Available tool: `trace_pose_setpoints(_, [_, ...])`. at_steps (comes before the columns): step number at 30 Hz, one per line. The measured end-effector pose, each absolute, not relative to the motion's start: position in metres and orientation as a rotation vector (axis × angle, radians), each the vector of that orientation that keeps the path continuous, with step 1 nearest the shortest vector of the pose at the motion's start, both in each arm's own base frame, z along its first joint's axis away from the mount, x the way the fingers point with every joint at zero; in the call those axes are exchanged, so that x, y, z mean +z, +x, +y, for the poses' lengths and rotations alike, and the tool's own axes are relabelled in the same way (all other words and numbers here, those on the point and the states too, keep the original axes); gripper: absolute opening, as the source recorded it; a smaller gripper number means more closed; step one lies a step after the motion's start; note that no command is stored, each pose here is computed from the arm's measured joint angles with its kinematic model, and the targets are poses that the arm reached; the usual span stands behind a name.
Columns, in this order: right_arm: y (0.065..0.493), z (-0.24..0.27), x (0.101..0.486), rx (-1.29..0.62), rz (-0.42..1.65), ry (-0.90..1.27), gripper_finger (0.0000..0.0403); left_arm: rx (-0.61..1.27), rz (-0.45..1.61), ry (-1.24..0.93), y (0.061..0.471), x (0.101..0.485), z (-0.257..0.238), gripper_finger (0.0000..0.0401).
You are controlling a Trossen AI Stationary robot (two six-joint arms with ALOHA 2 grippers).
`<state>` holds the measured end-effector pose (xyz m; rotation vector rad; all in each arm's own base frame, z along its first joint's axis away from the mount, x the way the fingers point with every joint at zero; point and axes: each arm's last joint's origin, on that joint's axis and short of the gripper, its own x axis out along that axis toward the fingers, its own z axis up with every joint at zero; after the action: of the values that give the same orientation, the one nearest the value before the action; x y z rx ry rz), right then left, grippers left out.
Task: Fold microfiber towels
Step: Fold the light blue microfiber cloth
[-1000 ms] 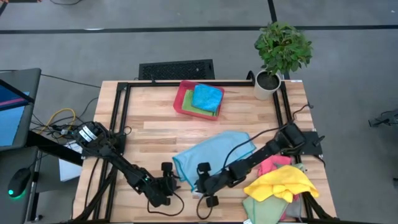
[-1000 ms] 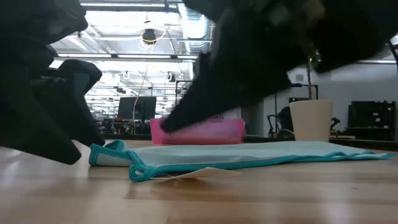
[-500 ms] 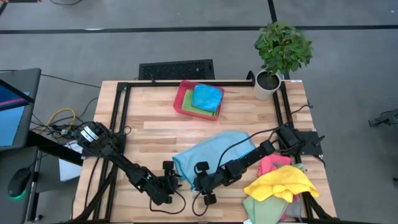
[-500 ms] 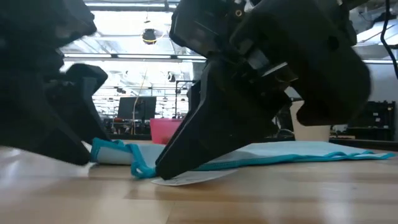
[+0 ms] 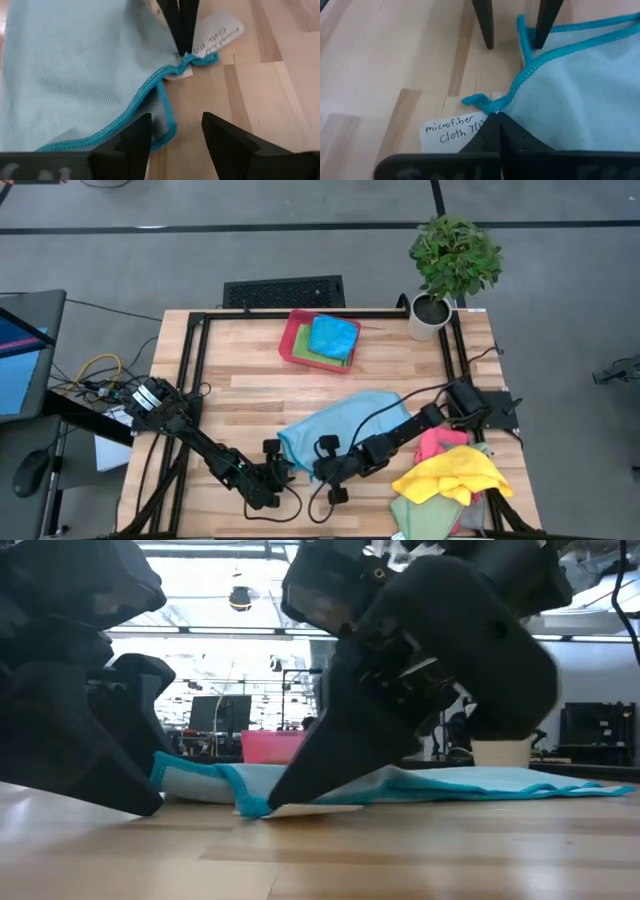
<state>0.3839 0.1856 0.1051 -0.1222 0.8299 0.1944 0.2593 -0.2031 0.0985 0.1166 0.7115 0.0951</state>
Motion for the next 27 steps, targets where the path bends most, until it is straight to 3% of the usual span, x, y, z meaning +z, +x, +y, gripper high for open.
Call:
trace_pose_setpoints(12, [0.388, 0.177, 0.155, 0.197, 0.682, -0.072, 0.0013, 0.109, 0.678, 0.022, 0.261, 0.101, -0.206, 0.0171])
trace_pose_setpoints(24, [0.401, 0.164, 0.169, 0.044, 0.507, -0.095, 0.0018, 0.083, 0.678, -0.076, 0.262, 0.102, -0.209, 0.0171])
trace_pose_setpoints(27, [0.405, 0.163, 0.155, 0.060, 0.538, -0.068, 0.0021, 0.085, 0.677, -0.095, 0.261, 0.102, -0.210, 0.0171])
